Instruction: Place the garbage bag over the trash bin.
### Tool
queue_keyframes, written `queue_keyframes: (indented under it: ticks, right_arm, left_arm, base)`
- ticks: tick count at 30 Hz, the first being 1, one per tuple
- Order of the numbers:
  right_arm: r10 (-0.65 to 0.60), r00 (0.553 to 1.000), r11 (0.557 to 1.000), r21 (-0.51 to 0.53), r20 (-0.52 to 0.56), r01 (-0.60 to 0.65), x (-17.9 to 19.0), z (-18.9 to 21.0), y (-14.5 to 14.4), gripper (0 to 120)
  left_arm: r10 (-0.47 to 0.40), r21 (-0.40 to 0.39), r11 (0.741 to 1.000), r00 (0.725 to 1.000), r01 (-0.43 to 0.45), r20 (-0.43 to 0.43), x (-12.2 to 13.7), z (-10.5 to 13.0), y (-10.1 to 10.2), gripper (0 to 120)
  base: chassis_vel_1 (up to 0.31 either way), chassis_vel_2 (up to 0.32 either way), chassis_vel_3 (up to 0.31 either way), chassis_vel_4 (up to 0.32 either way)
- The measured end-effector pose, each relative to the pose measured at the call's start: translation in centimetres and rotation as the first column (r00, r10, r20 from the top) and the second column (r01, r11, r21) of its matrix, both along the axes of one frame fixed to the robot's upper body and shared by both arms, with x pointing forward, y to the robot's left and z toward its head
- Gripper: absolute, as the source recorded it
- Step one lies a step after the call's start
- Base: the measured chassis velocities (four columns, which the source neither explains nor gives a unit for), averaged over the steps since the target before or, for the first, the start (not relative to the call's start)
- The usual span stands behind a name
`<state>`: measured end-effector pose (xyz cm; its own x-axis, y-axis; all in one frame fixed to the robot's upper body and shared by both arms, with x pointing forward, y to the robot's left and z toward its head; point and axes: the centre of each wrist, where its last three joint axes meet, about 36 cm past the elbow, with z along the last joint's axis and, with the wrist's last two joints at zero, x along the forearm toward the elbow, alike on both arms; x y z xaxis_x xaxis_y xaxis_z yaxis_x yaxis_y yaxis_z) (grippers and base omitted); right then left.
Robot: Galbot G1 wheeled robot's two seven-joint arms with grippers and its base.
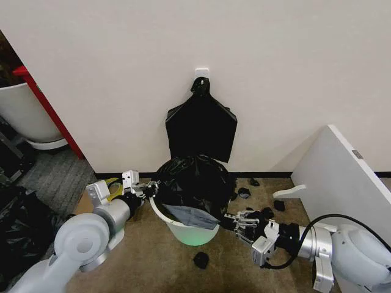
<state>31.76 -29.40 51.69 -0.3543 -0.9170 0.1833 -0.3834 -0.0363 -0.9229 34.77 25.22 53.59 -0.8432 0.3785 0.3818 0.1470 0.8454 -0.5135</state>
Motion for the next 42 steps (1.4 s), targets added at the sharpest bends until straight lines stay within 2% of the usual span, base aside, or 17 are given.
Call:
queue_keyframes:
  ticks: [12, 20, 25, 28, 30, 32, 33, 34, 35, 38, 42]
  right_arm:
    - [0.065, 0.993, 0.998, 0.005, -0.100, -0.065, -1.1, -1.2, 0.7, 0]
    - [0.107, 0.981, 0.994, 0.014, -0.165, -0.106, -2.7, -5.1, 3.4, 0]
    - [0.099, 0.988, 0.995, 0.007, -0.119, -0.098, -2.8, -5.8, 4.7, 0]
    - [0.086, 0.987, 0.996, 0.002, -0.135, -0.086, -2.8, -6.1, 4.9, 0]
    - [0.045, 0.981, 0.999, -0.002, -0.187, -0.046, -2.7, -7.2, 4.8, 0]
    - [0.001, 0.970, 1.000, 0.004, -0.243, 0.000, -2.6, -8.1, 4.8, 0]
    - [-0.064, 0.939, 0.997, 0.028, -0.339, 0.078, -2.5, -9.6, 5.1, 0]
    - [-0.087, 0.919, 0.993, 0.043, -0.384, 0.112, -2.4, -10.3, 5.4, 0]
    - [-0.087, 0.919, 0.993, 0.043, -0.384, 0.112, -2.4, -10.3, 5.4, 0]
    - [-0.113, 0.876, 0.983, 0.077, -0.469, 0.168, -2.1, -11.4, 6.4, 0]
    - [-0.131, 0.845, 0.970, 0.109, -0.519, 0.217, -2.0, -12.1, 7.5, 0]
  left_arm:
    - [0.013, -0.027, 1.000, 1.000, -0.013, 0.002, -0.1, 0.3, -0.2, 5]
    - [0.034, -0.042, 0.999, 0.999, -0.034, 0.002, -0.4, 0.8, -0.6, 5]
    - [0.064, -0.048, 0.997, 0.998, -0.064, -0.008, -0.6, 1.0, -1.1, 5]
    - [0.068, -0.055, 0.996, 0.998, -0.068, -0.016, -0.6, 1.1, -1.4, 5]
    - [0.070, -0.069, 0.995, 0.997, -0.071, -0.022, -0.6, 1.1, -1.6, 5]
    - [0.074, -0.082, 0.994, 0.997, -0.076, -0.024, -0.6, 1.2, -1.7, 5]
    - [0.082, -0.100, 0.991, 0.996, -0.084, -0.021, -0.5, 1.2, -2.0, 5]
    - [0.088, -0.106, 0.990, 0.996, -0.090, -0.020, -0.4, 1.1, -2.0, 5]
    - [0.088, -0.106, 0.990, 0.996, -0.090, -0.020, -0.4, 1.1, -2.0, 5]
    - [0.112, -0.130, 0.985, 0.994, -0.113, -0.014, 0.0, 1.1, -2.3, 5]
    - [0.137, -0.149, 0.979, 0.990, -0.137, -0.010, 0.2, 0.9, -2.4, 5]
  base:
    - [0.000, 0.000, 0.000, 0.000]
    - [0.000, 0.000, 0.000, 0.000]
    - [0.000, 0.000, 0.000, 0.000]
    - [0.000, 0.000, 0.000, 0.000]
    - [0.000, 0.000, 0.000, 0.000]
    - [0.000, 0.000, 0.000, 0.000]
    - [0.000, 0.000, 0.000, 0.000]
    - [0.000, 0.000, 0.000, 0.000]
    - [0.000, 0.000, 0.000, 0.000]
    - [0.000, 0.000, 0.000, 0.000]
    - [0.000, 0.000, 0.000, 0.000]
